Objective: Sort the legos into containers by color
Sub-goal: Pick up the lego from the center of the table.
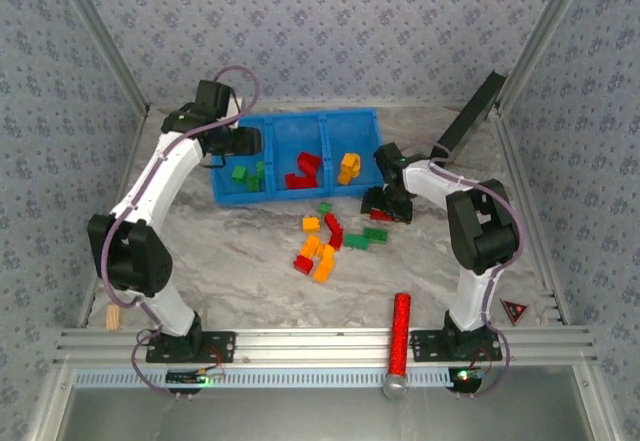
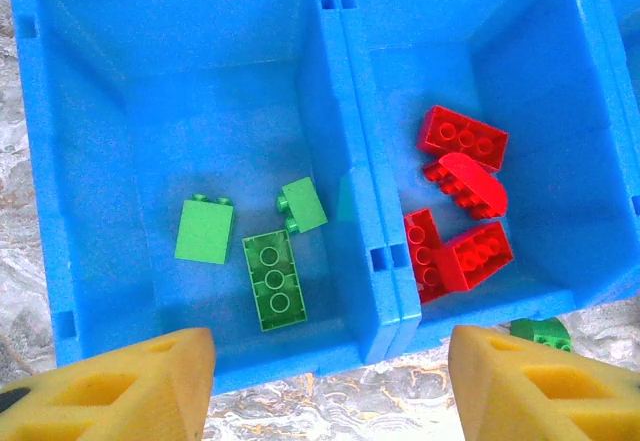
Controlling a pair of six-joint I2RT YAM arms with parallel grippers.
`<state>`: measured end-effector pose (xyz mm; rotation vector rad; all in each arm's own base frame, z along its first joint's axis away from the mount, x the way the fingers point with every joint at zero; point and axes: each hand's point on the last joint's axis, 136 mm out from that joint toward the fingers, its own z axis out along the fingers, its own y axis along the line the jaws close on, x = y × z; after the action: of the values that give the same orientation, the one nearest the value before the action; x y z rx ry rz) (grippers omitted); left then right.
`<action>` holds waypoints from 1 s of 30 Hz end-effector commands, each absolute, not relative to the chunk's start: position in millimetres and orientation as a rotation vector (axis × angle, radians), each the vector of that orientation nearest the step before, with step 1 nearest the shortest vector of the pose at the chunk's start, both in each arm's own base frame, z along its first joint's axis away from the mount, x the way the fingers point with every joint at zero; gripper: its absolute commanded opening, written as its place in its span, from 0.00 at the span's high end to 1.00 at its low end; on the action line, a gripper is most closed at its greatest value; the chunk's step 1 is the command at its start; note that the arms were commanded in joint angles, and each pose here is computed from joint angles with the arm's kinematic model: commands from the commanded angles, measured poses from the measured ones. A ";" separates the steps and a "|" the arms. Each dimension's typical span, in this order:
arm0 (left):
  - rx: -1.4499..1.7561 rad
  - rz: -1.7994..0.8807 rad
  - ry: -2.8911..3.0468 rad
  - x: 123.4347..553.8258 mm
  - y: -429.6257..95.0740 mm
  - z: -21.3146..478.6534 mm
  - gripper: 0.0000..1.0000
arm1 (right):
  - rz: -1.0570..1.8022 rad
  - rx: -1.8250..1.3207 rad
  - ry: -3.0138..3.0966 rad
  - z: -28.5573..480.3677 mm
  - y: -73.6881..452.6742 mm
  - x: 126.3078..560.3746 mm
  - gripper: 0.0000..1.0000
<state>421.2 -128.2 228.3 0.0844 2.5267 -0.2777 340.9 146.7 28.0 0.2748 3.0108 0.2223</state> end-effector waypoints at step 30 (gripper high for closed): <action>1.000 -0.351 2.312 257.0 -221.0 216.7 0.32 | 0.204 -0.355 2.753 184.7 194.9 373.9 0.52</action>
<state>268.5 -205.2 193.9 0.8440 2.5074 -0.2814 384.8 192.4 170.9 -0.2356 2.7441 0.2380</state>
